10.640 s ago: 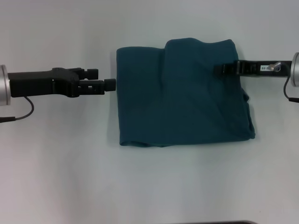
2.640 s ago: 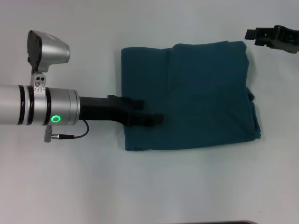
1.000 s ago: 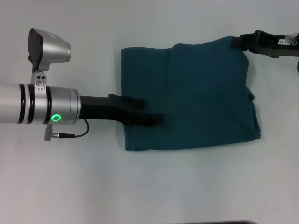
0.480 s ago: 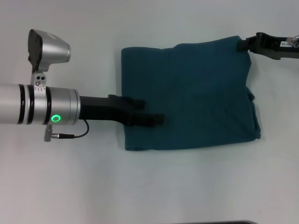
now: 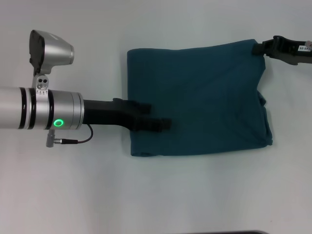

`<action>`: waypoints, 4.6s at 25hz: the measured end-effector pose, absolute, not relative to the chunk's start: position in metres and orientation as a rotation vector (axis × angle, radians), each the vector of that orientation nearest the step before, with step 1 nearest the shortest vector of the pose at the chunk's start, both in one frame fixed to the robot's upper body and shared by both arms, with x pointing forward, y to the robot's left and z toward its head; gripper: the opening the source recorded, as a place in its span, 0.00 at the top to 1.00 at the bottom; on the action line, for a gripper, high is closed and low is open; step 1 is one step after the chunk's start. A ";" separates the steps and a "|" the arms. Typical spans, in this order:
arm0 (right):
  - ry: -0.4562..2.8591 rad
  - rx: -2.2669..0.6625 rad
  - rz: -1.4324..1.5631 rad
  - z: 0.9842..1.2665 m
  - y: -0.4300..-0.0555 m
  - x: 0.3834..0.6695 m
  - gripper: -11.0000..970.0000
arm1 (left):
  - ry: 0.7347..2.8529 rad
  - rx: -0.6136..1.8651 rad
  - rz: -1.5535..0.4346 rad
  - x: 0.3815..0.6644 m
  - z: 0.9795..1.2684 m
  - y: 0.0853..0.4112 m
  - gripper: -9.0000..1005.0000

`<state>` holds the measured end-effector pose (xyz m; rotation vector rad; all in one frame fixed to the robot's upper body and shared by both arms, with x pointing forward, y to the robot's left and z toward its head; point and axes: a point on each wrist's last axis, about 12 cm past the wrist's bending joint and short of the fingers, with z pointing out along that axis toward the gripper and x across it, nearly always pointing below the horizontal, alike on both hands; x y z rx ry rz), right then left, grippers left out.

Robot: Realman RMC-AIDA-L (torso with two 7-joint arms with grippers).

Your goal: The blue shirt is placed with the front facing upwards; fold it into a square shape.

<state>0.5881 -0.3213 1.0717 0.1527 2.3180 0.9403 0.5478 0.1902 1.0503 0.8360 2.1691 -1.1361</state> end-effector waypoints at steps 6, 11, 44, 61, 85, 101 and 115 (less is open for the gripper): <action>2.316 0.166 0.944 1.072 -0.324 0.587 0.96 | 2.168 0.838 -1.136 0.548 1.051 0.190 0.07; 2.306 0.143 0.941 1.074 -0.326 0.586 0.81 | 2.167 0.836 -1.138 0.548 1.051 0.190 0.08; 2.368 0.049 1.343 1.077 -0.370 0.484 0.31 | 2.141 0.853 -1.144 0.551 1.059 0.190 0.09; 2.437 0.082 1.315 1.062 -0.359 0.487 0.32 | 2.140 0.861 -1.138 0.553 1.060 0.190 0.09; 2.438 0.132 1.290 1.052 -0.348 0.498 0.79 | 2.138 0.866 -1.129 0.553 1.060 0.190 0.09; 2.441 0.140 1.280 1.052 -0.349 0.498 0.96 | 2.138 0.864 -1.126 0.552 1.059 0.191 0.09; 2.467 0.095 1.295 1.056 -0.349 0.499 0.74 | 2.138 0.865 -1.125 0.553 1.059 0.190 0.09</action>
